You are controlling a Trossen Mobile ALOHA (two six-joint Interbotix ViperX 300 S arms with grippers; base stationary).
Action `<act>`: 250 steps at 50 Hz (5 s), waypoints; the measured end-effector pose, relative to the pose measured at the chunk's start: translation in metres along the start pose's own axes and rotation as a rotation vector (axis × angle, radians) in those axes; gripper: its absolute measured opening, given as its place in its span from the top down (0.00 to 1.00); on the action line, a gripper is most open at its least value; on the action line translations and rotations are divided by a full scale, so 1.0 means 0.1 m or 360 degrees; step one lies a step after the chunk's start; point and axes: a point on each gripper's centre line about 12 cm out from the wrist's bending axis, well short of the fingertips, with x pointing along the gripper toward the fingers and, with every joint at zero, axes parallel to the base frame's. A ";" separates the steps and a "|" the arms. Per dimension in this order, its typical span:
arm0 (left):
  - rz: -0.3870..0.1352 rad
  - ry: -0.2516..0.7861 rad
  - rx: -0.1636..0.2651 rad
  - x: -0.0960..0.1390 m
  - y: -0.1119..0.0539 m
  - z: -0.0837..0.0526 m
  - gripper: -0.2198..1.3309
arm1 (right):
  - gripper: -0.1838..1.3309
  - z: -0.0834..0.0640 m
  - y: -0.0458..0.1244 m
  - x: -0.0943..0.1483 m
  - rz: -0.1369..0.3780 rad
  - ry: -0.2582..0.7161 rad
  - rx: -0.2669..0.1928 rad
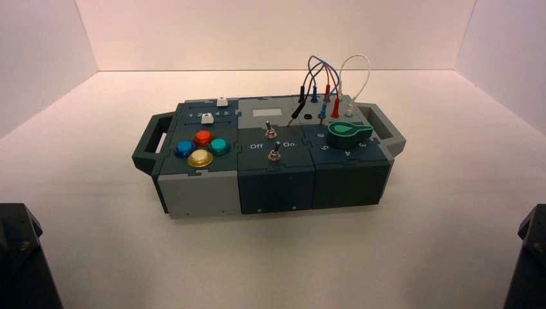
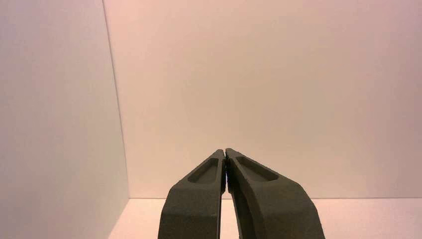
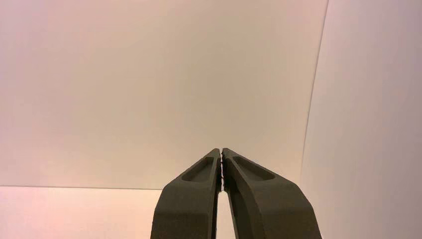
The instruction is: Move the bottom slider to position 1.
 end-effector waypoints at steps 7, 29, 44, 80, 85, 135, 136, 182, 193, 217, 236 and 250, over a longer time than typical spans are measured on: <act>-0.0005 0.0088 -0.0024 -0.02 -0.01 0.00 0.97 | 0.97 0.01 0.02 -0.03 0.0015 0.0002 -0.0004; -0.0011 0.0149 -0.0039 0.00 -0.02 -0.01 0.97 | 0.97 -0.03 0.02 -0.02 0.0014 0.0110 0.0003; -0.0115 0.0351 -0.0028 0.15 -0.16 0.00 0.97 | 0.97 0.01 0.03 0.05 0.0016 0.0242 0.0043; -0.0350 0.0774 0.0081 0.34 -0.52 -0.21 0.97 | 0.97 -0.12 0.13 0.15 0.0091 0.0634 0.0074; -0.0360 0.0783 0.0084 0.34 -0.53 -0.21 0.97 | 0.97 -0.15 0.16 0.16 0.0113 0.0683 0.0069; -0.0590 0.1376 0.0192 0.37 -1.00 -0.90 0.97 | 0.97 -0.68 1.21 0.27 0.0745 0.1281 -0.0179; -0.0591 0.1379 0.0191 0.37 -1.01 -0.90 0.97 | 0.97 -0.69 1.23 0.27 0.0752 0.1286 -0.0178; -0.0439 0.1649 -0.0375 0.16 -1.33 -1.05 0.96 | 0.97 -1.07 1.66 0.45 0.0871 0.1619 -0.0302; -0.0431 0.1819 -0.0372 0.08 -1.51 -1.30 0.96 | 0.97 -1.17 1.77 0.51 0.0886 0.1673 -0.0325; -0.0414 0.2015 -0.0248 0.12 -1.77 -1.69 0.97 | 0.97 -1.16 1.79 0.52 0.0895 0.1671 -0.0333; -0.0417 0.2060 -0.0157 0.22 -1.86 -1.89 0.96 | 0.97 -1.16 1.79 0.52 0.0895 0.1668 -0.0332; -0.0434 0.2048 -0.0123 0.27 -1.87 -1.90 0.96 | 0.97 -1.17 1.79 0.52 0.0896 0.1672 -0.0338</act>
